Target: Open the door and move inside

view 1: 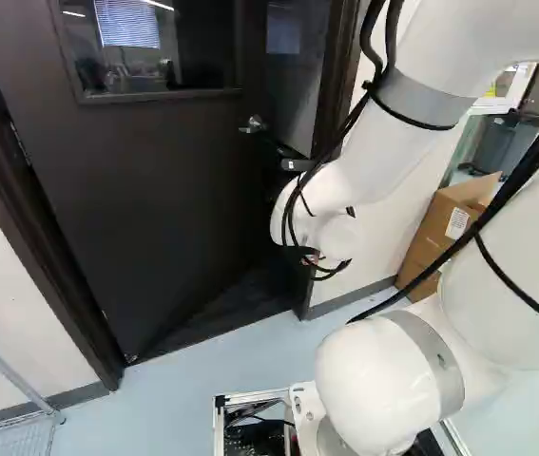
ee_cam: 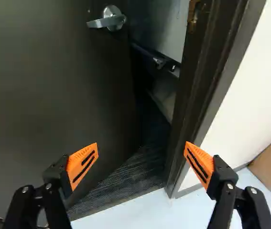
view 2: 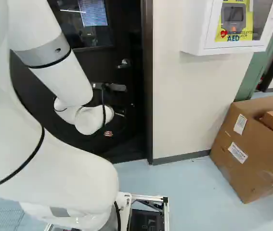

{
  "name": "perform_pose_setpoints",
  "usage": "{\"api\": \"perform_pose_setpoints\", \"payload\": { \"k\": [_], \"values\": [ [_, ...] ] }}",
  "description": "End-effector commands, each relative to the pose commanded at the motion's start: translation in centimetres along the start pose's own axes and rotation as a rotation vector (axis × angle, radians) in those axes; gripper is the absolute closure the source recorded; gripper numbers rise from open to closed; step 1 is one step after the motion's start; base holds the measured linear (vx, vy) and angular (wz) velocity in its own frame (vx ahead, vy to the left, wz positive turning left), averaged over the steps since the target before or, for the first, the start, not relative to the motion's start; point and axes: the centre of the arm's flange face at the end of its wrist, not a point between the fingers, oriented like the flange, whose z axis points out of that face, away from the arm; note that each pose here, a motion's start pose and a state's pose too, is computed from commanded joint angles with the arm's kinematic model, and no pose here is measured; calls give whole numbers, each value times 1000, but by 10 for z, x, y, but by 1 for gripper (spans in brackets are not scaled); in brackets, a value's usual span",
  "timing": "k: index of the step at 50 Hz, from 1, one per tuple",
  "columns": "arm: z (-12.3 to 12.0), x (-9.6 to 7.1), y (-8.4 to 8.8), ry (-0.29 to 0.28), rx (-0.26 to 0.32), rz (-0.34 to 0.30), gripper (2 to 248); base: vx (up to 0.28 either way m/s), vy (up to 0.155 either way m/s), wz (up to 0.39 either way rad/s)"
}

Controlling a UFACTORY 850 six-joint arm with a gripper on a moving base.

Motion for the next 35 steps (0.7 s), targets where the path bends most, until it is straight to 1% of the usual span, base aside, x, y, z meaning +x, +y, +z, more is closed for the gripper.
{"api": "perform_pose_setpoints", "payload": {
  "k": [10, 20, 27, 35],
  "values": [
    [0, 0, 0, 0, 0, 0, 3, -8, -8, 26],
    [0, 0, 0, 0, 0, 0, 3, 32, 1, -2],
    [0, 0, 0, 0, 0, 0, 3, 97, 14, -14],
    [0, 0, 0, 0, 0, 0, 3, 115, 52, -21]
  ]
}}
